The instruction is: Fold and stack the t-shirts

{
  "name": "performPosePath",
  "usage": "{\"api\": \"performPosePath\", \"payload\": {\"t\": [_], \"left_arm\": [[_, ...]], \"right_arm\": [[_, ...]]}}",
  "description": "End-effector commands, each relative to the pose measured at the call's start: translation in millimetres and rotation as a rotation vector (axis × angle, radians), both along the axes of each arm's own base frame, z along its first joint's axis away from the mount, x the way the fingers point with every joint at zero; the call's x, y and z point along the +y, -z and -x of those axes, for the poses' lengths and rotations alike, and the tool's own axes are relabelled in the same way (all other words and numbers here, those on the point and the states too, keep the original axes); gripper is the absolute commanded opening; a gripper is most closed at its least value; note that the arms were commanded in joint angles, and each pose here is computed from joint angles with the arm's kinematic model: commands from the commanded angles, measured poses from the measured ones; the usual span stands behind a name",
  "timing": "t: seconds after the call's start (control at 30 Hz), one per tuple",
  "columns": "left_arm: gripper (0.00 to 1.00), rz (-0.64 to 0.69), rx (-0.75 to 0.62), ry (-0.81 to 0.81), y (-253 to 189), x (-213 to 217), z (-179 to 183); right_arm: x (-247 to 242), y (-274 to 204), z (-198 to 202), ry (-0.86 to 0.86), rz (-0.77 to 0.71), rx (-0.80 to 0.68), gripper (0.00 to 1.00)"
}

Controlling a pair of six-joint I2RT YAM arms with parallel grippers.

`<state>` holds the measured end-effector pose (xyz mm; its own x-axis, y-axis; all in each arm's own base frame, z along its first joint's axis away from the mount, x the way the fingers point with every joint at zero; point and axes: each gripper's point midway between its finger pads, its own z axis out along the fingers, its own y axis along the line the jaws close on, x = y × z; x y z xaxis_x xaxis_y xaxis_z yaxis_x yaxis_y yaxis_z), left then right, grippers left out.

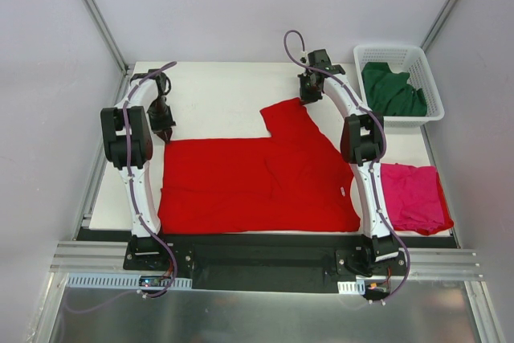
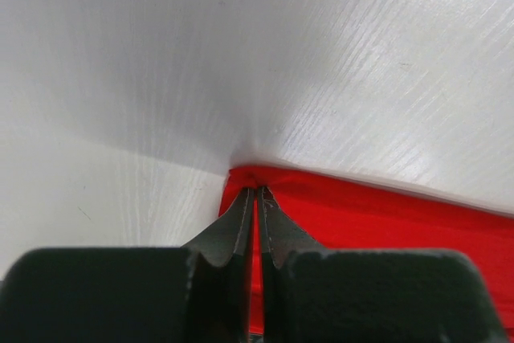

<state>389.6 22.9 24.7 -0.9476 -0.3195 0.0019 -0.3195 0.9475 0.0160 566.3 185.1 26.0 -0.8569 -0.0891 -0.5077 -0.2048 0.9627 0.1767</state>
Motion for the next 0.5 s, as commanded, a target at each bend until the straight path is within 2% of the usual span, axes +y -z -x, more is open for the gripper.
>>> {"api": "performPosePath", "payload": {"t": [0.0,0.47], "left_arm": [[0.0,-0.056,0.027,0.003,-7,10,10],[0.0,-0.088,-0.083,-0.024,-52,14,2]], "right_arm": [[12,2,19,-0.026,-0.019,0.062,0.01],[25,-28,16,-0.023,-0.064,0.015,0.01]]}}
